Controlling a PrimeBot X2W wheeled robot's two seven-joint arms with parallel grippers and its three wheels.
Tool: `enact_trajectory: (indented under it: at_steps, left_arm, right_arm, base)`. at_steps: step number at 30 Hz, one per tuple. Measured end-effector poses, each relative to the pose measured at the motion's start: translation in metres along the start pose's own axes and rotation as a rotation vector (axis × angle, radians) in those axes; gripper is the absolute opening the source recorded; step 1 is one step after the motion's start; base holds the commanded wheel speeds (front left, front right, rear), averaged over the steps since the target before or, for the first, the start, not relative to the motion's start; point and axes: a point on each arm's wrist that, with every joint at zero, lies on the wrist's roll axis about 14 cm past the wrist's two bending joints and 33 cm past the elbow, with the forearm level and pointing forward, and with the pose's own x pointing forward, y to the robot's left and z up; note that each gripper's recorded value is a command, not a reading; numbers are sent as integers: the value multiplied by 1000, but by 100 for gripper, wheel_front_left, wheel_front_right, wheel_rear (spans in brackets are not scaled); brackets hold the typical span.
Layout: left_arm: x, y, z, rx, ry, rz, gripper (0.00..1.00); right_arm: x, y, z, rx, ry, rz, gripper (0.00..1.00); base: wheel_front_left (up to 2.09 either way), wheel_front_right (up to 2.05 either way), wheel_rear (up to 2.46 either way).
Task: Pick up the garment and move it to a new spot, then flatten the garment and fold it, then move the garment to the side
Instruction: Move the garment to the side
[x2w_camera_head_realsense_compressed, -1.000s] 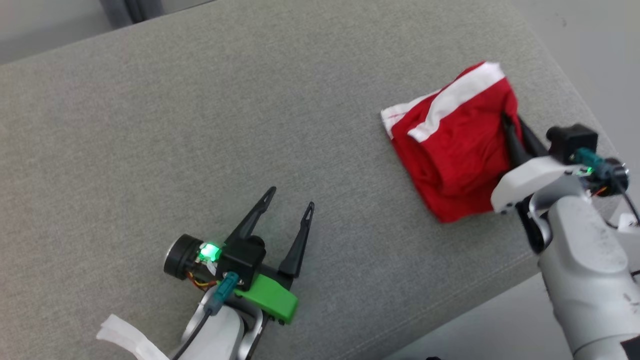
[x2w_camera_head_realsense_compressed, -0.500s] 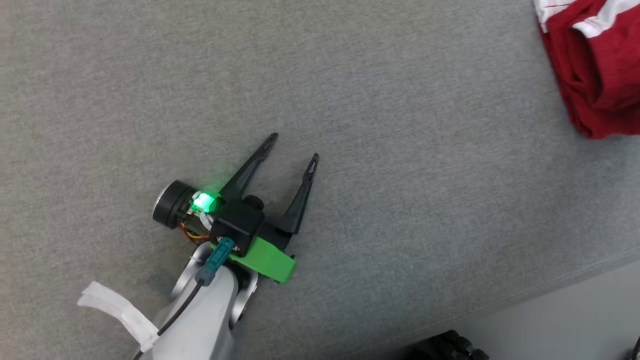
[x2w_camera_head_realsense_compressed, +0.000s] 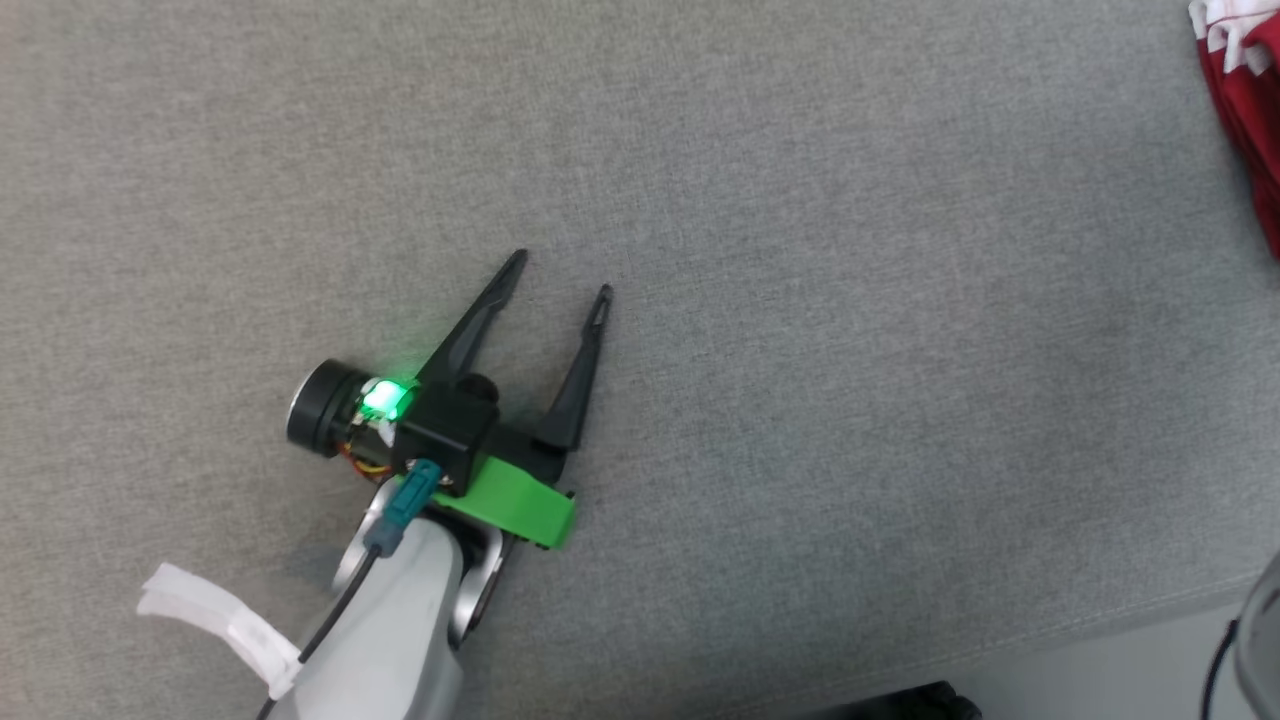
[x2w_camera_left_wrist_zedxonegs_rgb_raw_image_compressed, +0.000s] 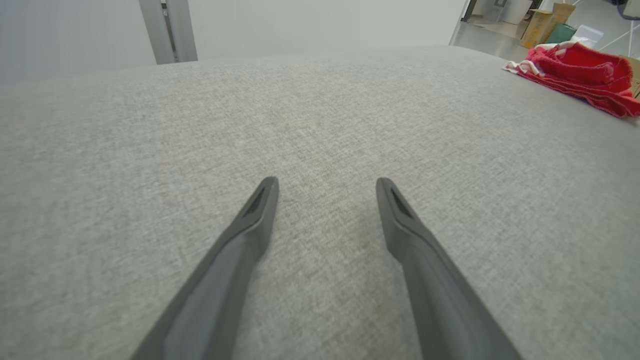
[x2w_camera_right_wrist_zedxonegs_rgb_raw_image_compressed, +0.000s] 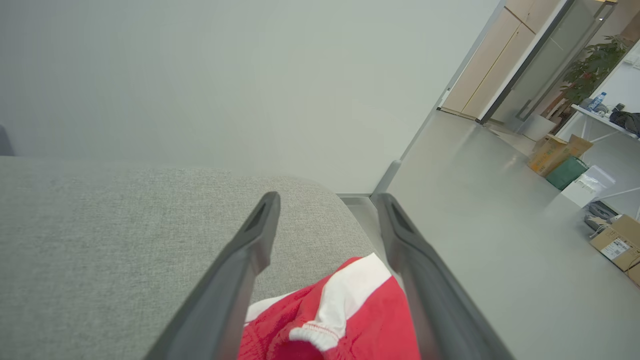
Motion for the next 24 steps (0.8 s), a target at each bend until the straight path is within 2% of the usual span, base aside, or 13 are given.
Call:
enact_trajectory:
  at_steps: [2, 6, 10, 12, 19, 24]
  left_arm:
    - [-6, 5, 1, 5, 8, 27, 100]
    - [-22, 17, 12, 23, 5, 95, 100]
    - [-38, 31, 29, 34, -19, 173, 100]
    - [-47, 38, 39, 38, -38, 212, 100]
    - [-86, 53, 63, 63, -79, 334, 100]
    - [-119, 61, 73, 77, -97, 414, 100]
  right_arm:
    - [-4, 10, 16, 75, -47, 12, 100]
    - [-20, 32, 52, 151, -135, 82, 100]
    - [-41, 59, 76, 211, -184, 171, 100]
    - [-53, 70, 85, 208, -200, 220, 100]
    - [-104, 104, 80, 294, -158, 332, 100]
    - [-141, 114, 62, 345, -92, 371, 100]
  base:
    - [0, 0, 0]
    - [0, 0, 0]
    - [0, 0, 0]
    - [0, 0, 0]
    - [0, 0, 0]
    - [0, 0, 0]
